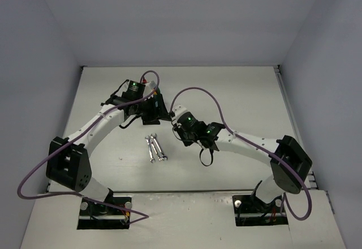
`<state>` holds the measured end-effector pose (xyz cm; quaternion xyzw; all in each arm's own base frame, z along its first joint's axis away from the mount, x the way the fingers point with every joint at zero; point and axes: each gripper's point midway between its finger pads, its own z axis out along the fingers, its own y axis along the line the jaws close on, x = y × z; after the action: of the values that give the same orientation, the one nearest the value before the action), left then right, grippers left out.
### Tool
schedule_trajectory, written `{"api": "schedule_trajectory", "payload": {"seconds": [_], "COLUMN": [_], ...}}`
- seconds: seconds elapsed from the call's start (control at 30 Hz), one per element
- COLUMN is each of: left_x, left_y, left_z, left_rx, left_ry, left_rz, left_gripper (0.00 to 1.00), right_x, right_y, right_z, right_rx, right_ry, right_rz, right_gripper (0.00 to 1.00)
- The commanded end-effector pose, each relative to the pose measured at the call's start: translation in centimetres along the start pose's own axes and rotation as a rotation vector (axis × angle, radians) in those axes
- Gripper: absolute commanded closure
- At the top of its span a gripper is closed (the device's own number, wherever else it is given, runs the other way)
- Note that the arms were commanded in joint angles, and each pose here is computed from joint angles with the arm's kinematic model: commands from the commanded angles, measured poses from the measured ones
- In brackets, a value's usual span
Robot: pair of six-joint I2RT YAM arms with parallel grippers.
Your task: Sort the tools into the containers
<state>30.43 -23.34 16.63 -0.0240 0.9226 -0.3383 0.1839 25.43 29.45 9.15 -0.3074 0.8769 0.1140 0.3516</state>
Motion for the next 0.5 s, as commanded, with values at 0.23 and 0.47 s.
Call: {"api": "schedule_trajectory", "payload": {"seconds": [0.23, 0.47], "left_x": [-2.7, -3.8], "left_y": [-4.0, -5.3], "left_z": [0.0, -0.3], "left_rx": [0.154, 0.199], "left_ry": [-0.058, -0.096], "left_rz": [0.047, 0.055], "left_gripper": [0.42, 0.49], "right_x": [-7.9, -8.6], "right_y": [1.1, 1.6], "right_z": [-4.6, -5.0], "right_rx": [-0.092, -0.119], "right_ry": [-0.270, -0.287], "right_rz": [0.043, 0.048], "right_gripper": [1.00, 1.00]}}
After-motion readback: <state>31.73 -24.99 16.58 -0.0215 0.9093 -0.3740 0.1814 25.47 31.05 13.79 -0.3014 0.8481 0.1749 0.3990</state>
